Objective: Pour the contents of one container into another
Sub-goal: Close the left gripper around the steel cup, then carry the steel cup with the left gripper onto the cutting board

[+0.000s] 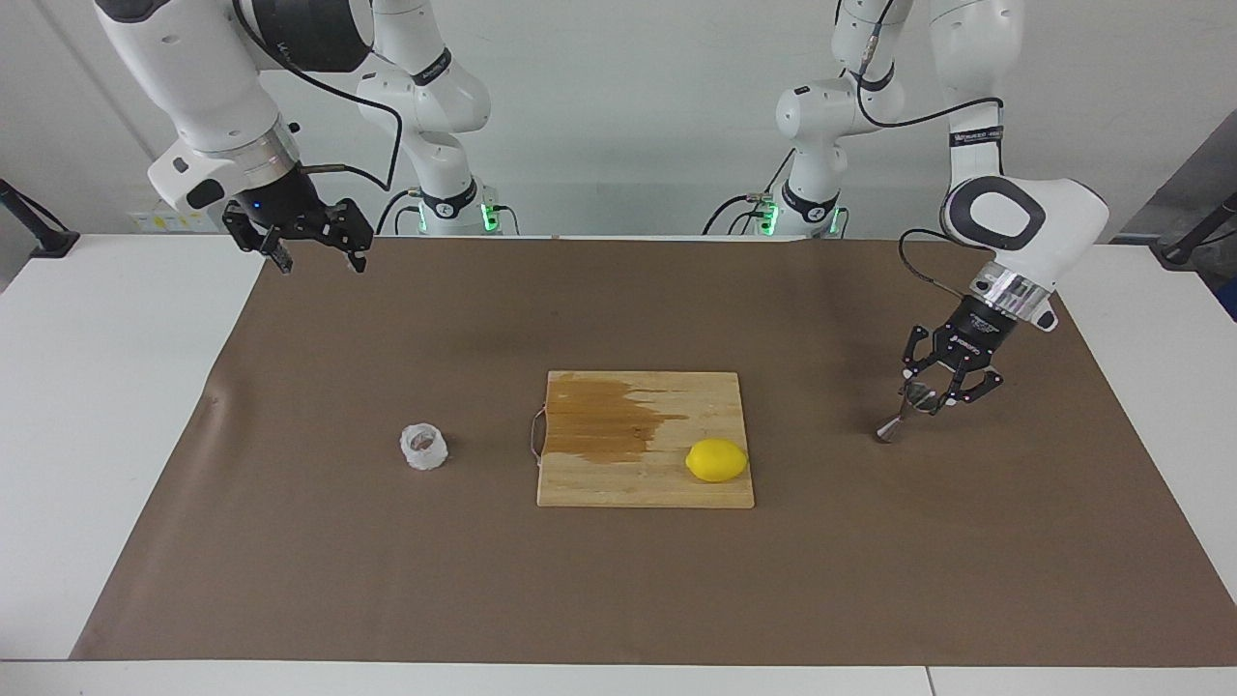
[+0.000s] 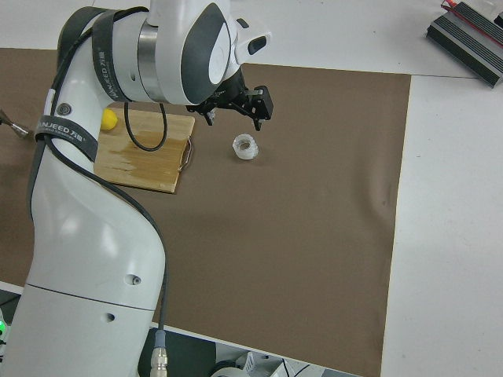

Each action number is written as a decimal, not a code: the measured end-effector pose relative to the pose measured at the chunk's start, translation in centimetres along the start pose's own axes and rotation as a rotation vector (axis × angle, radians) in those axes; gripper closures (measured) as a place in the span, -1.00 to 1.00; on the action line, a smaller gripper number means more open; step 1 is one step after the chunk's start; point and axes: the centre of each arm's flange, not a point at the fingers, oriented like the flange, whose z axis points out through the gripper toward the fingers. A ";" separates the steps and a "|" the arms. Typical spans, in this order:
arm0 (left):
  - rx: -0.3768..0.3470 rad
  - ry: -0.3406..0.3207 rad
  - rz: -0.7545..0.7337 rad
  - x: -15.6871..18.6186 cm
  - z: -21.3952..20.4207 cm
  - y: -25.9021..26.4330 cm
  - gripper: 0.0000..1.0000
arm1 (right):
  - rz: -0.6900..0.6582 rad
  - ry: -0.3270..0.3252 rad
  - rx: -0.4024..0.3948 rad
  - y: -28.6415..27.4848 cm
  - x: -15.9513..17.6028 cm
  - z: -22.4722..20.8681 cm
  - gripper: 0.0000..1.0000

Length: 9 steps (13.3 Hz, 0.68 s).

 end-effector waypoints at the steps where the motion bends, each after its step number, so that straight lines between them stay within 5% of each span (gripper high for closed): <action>1: 0.000 -0.004 0.003 -0.3 -0.1 0.1 0.00 | 0.000 0.000 0.000 0.0 0.0 0.0 -1.00; 9: 0.028 -0.046 0.062 -3.8 -0.9 -0.5 0.00 | 0.000 0.000 0.000 0.0 0.0 0.0 -1.00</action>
